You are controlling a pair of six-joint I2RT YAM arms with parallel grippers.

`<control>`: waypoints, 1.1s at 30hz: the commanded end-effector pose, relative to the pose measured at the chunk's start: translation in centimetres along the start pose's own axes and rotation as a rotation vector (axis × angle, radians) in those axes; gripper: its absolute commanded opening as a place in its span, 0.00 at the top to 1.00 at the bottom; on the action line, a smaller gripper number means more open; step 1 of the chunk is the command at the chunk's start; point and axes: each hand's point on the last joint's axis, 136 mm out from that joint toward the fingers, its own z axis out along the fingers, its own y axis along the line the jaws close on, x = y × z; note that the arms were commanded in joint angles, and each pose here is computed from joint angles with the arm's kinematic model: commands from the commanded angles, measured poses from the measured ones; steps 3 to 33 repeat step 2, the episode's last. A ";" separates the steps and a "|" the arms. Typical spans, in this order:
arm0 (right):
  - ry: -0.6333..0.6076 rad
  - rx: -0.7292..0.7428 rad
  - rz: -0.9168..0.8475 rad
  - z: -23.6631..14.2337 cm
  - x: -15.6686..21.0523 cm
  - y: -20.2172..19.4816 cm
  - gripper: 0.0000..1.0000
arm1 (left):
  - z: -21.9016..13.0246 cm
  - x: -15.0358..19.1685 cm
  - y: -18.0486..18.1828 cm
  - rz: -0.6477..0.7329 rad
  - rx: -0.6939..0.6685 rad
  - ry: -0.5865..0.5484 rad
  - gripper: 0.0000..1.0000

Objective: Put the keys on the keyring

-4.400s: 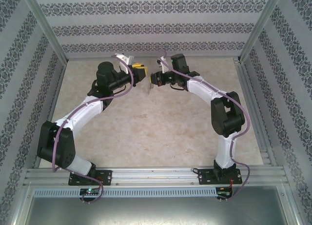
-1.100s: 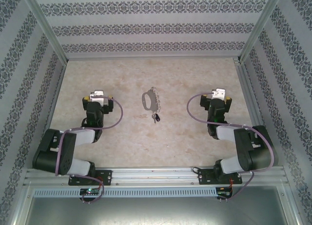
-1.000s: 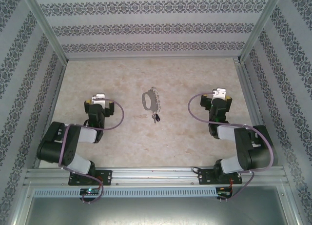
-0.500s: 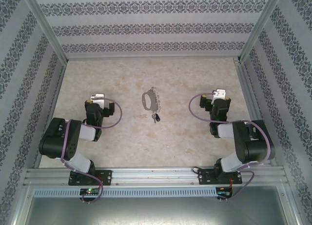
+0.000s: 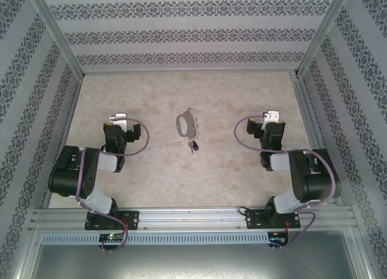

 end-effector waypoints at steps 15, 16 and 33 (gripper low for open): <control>-0.028 -0.037 0.002 0.0 -1.0 0.5 0.02 | 0.2 -0.1 0.3 -0.026 0.000 0.006 0.00; -0.028 -0.037 0.002 0.0 -1.0 0.5 0.02 | 0.2 -0.1 0.3 -0.026 0.000 0.006 0.00; -0.028 -0.037 0.002 0.0 -1.0 0.5 0.02 | 0.2 -0.1 0.3 -0.026 0.000 0.006 0.00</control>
